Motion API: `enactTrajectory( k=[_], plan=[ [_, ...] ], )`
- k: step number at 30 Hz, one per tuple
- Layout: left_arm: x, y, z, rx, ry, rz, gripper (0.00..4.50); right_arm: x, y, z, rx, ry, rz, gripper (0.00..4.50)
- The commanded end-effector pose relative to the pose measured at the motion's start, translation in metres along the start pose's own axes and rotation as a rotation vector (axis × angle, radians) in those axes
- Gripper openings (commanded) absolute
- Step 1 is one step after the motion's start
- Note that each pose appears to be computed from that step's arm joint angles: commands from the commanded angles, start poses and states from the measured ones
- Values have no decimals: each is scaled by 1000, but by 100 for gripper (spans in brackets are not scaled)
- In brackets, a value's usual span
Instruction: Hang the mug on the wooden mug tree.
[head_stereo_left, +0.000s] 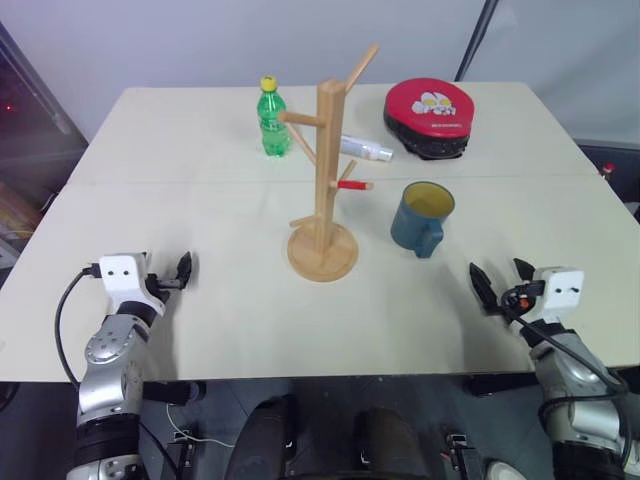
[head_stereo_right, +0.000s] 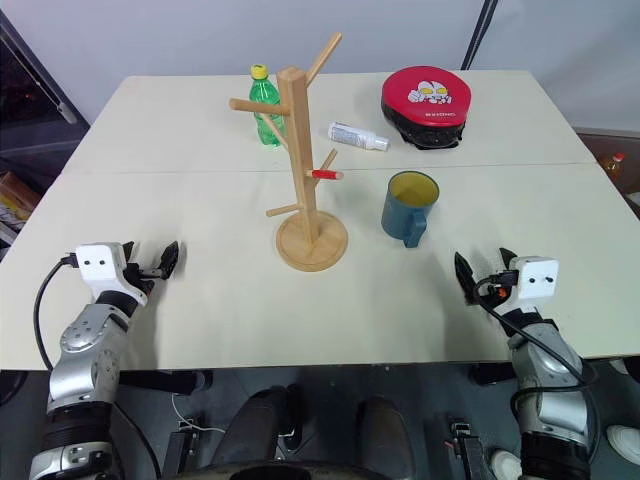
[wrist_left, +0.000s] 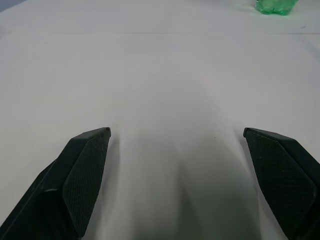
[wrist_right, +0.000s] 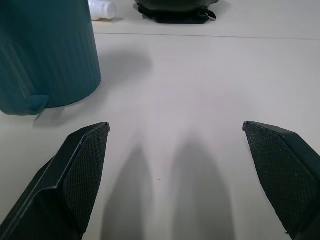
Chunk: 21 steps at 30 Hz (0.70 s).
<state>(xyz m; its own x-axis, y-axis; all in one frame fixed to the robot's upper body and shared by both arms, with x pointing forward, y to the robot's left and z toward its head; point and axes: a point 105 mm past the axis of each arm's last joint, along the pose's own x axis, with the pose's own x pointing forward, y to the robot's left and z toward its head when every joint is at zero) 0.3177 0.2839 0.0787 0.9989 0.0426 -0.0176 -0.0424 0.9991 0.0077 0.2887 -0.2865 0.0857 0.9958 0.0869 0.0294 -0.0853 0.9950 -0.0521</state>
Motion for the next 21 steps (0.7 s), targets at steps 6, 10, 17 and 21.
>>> enactTrajectory(
  k=[6,10,17,21],
  plan=[
    [-9,-5,3,-5,17,-41,450,-8,7,14,-28,-46,26,443],
    [-9,-18,7,8,21,-122,450,-12,15,21,-36,-60,40,443],
    [-19,-57,25,40,-55,-405,450,-16,53,27,-6,-74,139,443],
    [-37,-92,28,64,-60,-637,450,-24,89,23,-53,-44,260,443]
  ],
)
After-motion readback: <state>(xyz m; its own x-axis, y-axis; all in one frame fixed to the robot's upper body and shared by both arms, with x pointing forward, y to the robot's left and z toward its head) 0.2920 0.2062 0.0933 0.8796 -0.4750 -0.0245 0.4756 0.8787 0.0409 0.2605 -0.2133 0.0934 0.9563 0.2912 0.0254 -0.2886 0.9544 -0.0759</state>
